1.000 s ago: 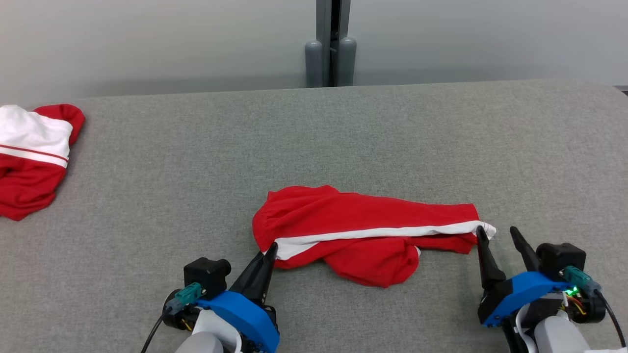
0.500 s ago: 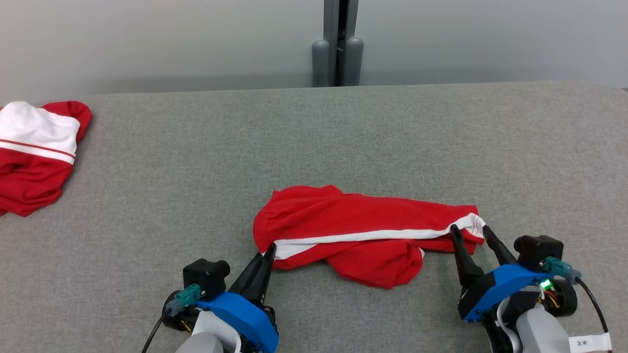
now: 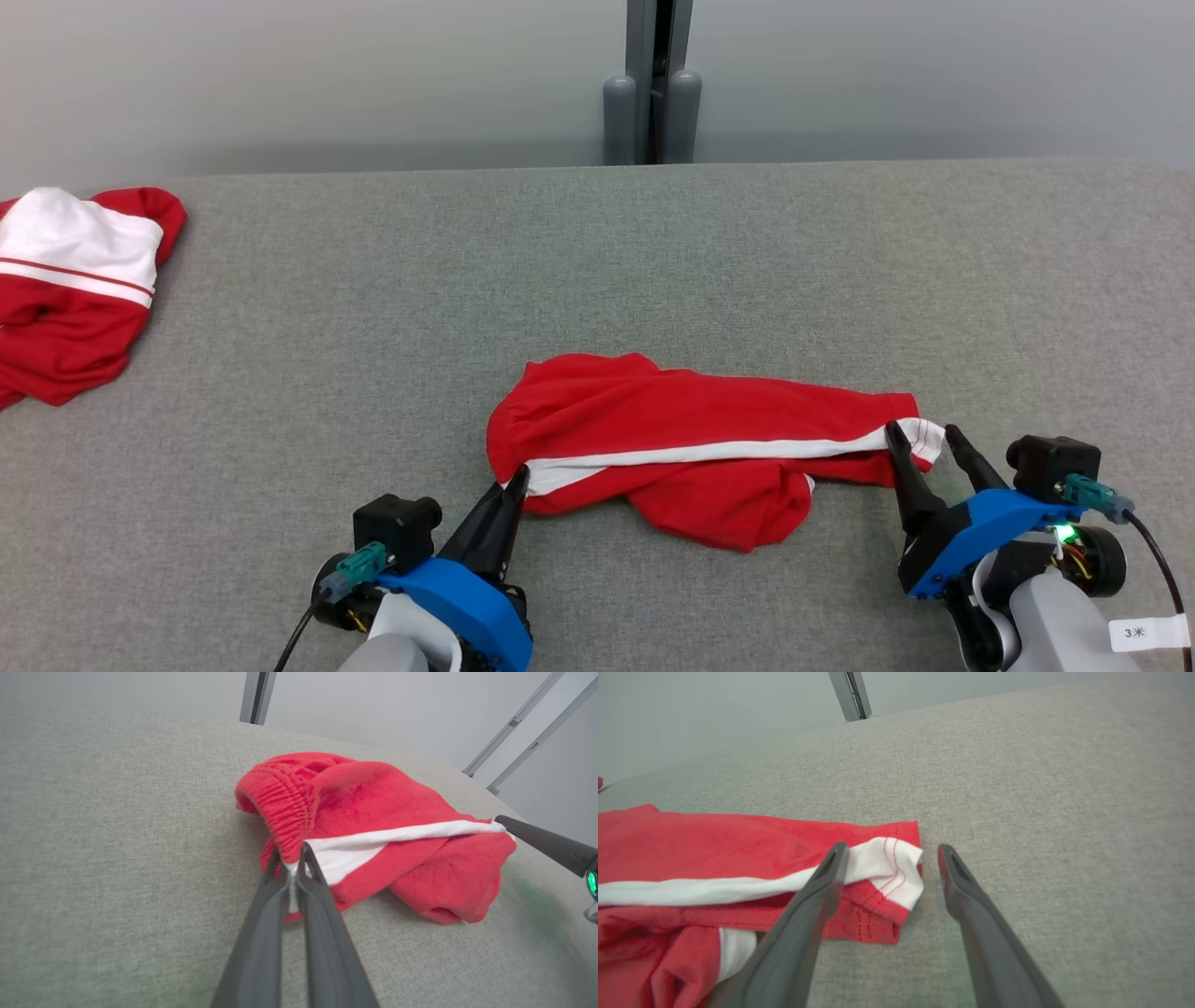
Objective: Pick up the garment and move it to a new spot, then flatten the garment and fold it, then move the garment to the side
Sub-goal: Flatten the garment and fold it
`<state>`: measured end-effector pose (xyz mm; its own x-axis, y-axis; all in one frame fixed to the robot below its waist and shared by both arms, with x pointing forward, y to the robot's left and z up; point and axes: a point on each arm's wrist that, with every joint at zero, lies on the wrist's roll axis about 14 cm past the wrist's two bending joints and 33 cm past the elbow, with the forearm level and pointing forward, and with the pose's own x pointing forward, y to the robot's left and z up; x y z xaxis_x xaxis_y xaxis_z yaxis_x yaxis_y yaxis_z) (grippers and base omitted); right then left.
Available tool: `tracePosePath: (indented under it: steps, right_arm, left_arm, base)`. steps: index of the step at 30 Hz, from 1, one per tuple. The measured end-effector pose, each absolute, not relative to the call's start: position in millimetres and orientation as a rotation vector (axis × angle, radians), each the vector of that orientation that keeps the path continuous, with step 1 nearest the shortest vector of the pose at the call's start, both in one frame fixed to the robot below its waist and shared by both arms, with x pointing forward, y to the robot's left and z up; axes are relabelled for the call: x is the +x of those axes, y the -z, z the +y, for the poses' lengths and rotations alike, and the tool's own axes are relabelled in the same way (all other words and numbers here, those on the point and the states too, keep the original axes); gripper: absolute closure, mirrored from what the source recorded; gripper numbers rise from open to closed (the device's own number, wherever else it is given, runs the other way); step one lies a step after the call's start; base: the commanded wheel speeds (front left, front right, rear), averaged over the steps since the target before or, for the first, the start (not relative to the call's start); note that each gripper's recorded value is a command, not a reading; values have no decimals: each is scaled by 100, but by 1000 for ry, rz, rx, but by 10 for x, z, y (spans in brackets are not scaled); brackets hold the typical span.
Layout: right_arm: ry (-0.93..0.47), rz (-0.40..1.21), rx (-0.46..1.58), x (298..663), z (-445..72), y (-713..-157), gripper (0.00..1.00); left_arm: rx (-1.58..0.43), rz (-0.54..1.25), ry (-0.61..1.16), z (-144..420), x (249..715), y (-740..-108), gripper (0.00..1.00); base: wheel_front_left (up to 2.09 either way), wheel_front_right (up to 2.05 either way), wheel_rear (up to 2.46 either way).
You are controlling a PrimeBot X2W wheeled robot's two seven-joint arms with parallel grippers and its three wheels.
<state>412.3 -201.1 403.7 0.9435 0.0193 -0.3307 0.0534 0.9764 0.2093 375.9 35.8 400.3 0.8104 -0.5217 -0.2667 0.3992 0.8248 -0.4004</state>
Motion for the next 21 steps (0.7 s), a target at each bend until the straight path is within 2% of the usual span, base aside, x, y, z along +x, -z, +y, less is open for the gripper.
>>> tracePosePath:
  steps: [2, 4, 5, 9, 12, 21]
  right_arm:
    - [12, 344, 222, 4142, -1985, -4030, 8]
    - [6, 353, 223, 4145, -1964, -4011, 31]
    - [3, 363, 221, 4139, -1955, -3990, 46]
    - [-3, 389, 234, 4125, -1928, -3942, 73]
    - [-2, 387, 244, 4130, -1933, -3951, 100]
    - [-18, 266, 204, 4245, -2022, -4264, 100]
  left_arm:
    - [-337, 378, 501, 362, 3753, -4004, 100]
    - [-338, 378, 501, 364, 3748, -4005, 100]
    - [-337, 379, 501, 363, 3744, -4005, 100]
    - [-333, 379, 502, 368, 3731, -4005, 100]
    - [-330, 374, 503, 373, 3730, -4016, 100]
    - [-339, 294, 517, 361, 3828, -4256, 100]
  base:
    - [0, 0, 0]
    - [0, 0, 0]
    - [0, 0, 0]
    - [0, 0, 0]
    - [0, 0, 0]
    - [0, 0, 0]
